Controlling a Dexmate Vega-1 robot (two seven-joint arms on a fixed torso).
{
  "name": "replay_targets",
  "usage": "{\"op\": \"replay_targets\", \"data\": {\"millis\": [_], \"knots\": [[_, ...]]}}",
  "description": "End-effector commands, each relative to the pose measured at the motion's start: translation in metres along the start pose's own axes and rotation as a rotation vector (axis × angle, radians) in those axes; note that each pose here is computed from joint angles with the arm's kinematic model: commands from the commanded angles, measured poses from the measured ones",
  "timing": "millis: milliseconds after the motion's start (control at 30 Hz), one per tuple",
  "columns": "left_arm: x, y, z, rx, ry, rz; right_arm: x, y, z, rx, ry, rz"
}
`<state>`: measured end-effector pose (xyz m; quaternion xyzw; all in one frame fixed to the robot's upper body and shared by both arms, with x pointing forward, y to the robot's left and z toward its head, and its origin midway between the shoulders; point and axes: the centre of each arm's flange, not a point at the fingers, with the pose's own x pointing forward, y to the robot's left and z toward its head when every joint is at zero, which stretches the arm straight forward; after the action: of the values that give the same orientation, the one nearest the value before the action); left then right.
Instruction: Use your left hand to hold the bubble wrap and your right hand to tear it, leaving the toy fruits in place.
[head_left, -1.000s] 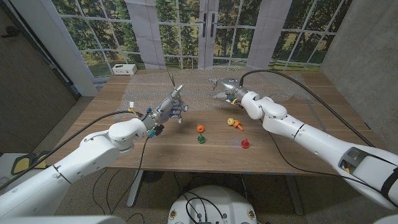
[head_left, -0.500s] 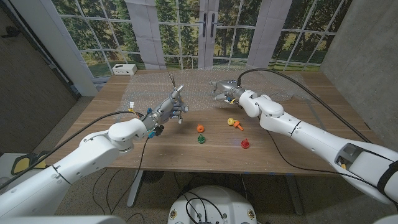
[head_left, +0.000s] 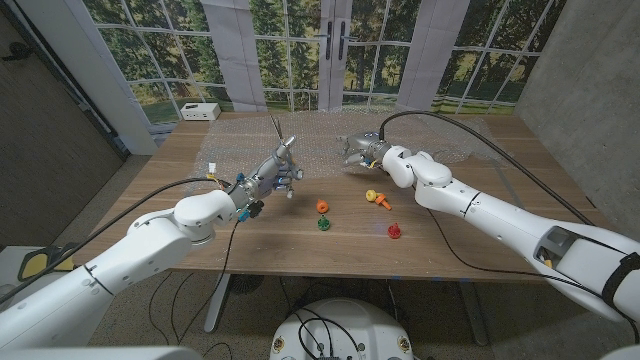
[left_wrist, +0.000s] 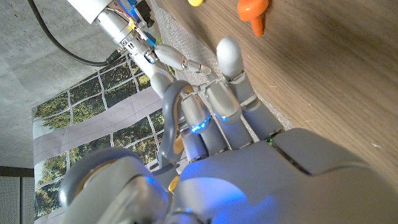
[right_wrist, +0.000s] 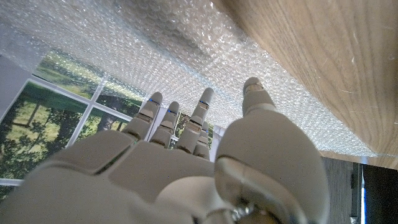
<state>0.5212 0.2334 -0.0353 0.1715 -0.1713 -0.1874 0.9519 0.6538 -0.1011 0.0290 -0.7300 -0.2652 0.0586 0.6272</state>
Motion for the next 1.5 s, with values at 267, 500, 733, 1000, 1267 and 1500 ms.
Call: {"op": "replay_targets", "data": {"millis": [267,500,733,1000,1267,1500], "knots": [[-0.001,0.002,-0.003,-0.01,-0.009,0.0,0.007,0.011,0.001,-0.016,0.011,0.057],[-0.001,0.001,-0.004,-0.012,-0.008,-0.003,0.008,0.013,0.0,-0.015,0.018,0.075],[0.0,0.002,-0.004,-0.011,-0.008,-0.005,0.011,0.016,0.001,-0.02,0.018,0.092],[0.001,0.003,-0.006,-0.035,-0.01,-0.024,0.013,0.021,0.001,-0.028,0.012,0.118],[0.002,0.005,-0.005,-0.029,-0.011,-0.029,0.015,0.026,-0.003,-0.031,0.019,0.128],[0.004,0.006,-0.005,-0.028,-0.013,-0.038,0.017,0.028,-0.003,-0.029,0.021,0.135]]}}
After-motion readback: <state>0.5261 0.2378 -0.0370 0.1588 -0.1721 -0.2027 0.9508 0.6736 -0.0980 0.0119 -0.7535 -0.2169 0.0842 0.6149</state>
